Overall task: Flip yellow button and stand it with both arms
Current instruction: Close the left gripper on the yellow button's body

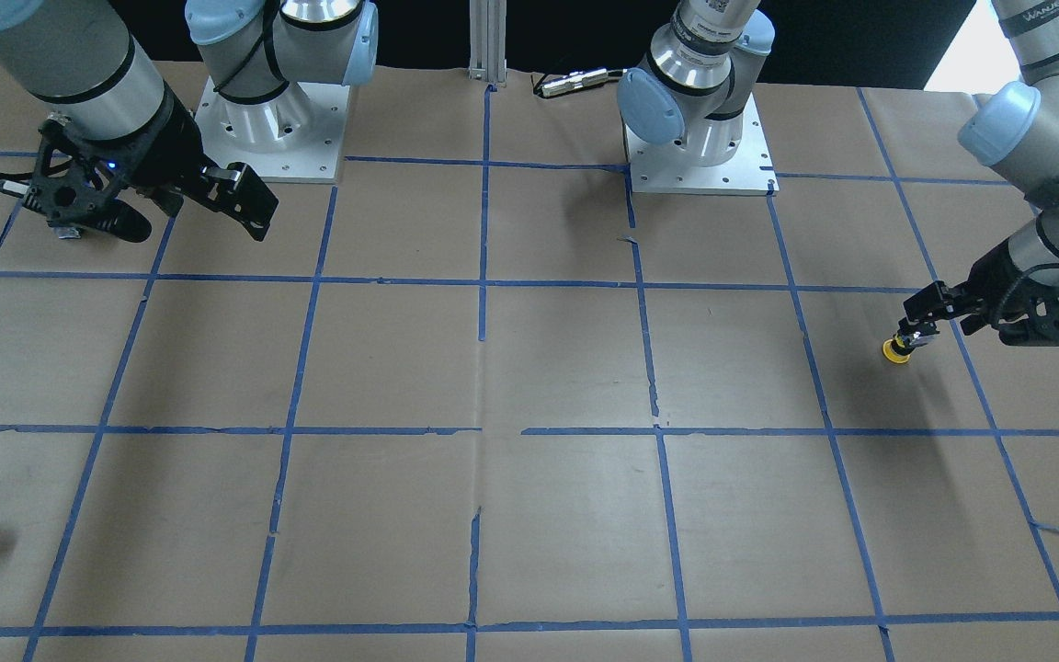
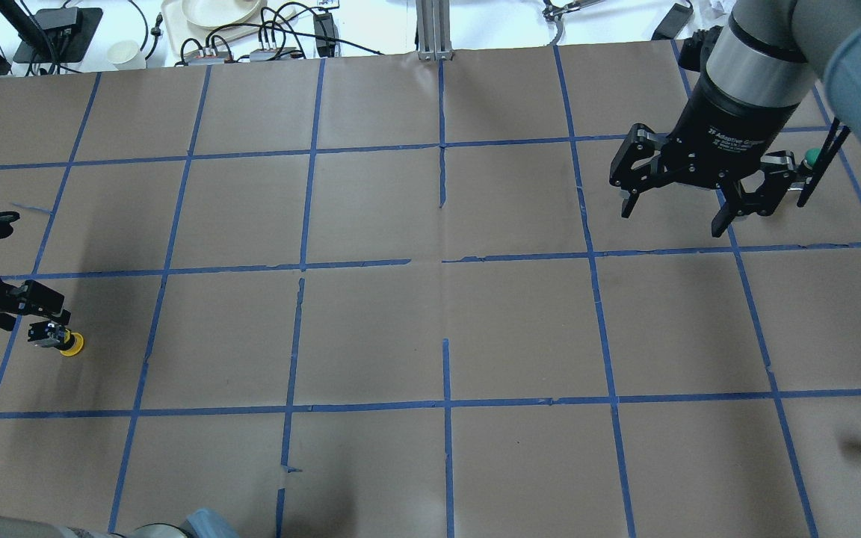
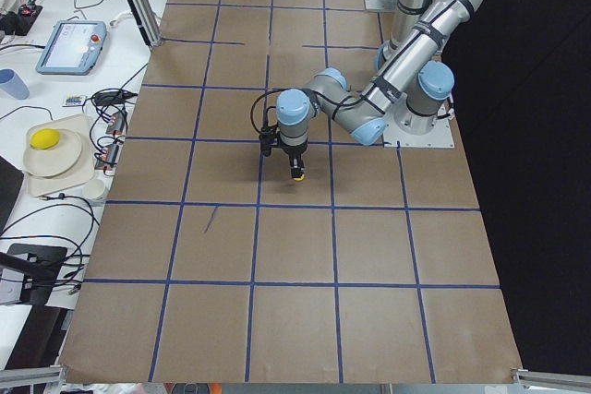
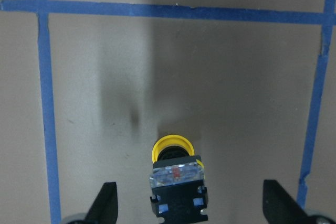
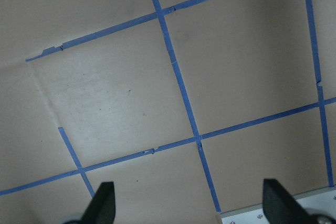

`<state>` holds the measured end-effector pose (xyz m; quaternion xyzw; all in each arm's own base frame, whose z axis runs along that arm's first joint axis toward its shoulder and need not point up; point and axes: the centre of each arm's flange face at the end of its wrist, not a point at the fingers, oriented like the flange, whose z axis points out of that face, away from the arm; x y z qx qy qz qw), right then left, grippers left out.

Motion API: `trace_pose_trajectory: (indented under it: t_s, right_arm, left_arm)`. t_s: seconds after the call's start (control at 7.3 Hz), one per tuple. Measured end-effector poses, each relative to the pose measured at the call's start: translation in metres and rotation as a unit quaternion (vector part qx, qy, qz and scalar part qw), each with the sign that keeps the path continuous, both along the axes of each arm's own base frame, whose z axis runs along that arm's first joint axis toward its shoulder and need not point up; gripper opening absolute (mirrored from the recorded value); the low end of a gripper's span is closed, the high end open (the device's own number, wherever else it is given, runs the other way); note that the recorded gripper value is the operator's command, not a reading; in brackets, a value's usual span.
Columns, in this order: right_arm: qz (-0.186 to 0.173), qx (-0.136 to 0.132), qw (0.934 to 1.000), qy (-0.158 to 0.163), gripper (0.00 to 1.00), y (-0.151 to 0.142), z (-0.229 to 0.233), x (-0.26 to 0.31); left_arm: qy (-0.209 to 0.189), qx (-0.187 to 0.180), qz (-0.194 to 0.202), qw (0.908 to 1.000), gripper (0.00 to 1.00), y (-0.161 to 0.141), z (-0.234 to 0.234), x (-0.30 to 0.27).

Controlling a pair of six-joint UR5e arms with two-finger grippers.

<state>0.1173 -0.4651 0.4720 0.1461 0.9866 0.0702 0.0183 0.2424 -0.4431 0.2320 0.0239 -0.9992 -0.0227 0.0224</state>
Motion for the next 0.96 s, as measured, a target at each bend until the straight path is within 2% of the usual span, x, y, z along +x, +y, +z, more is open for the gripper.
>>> trace_pose_trajectory:
  t_s: [0.27, 0.55, 0.82, 0.96]
  right_arm:
    - [-0.001, -0.014, 0.9999, -0.001, 1.0, 0.005, 0.01, 0.0]
    - [-0.002, -0.007, 1.0, -0.001, 1.0, 0.01, 0.011, -0.001]
    - [-0.001, -0.002, 1.0, -0.002, 1.0, 0.013, 0.01, 0.0]
    - [-0.002, -0.003, 1.0, -0.003, 1.0, 0.013, 0.011, 0.001]
  left_arm:
    - [-0.008, -0.011, 0.002, 0.9999, 0.92, 0.006, -0.009, 0.0]
    - [-0.01, -0.015, 0.004, 0.9998, 0.9, 0.008, -0.013, 0.0]
    - [-0.01, -0.015, 0.004, 0.9998, 0.58, 0.011, -0.018, -0.002]
    - [-0.011, -0.016, 0.004, 0.9998, 0.51, 0.011, -0.018, -0.002]
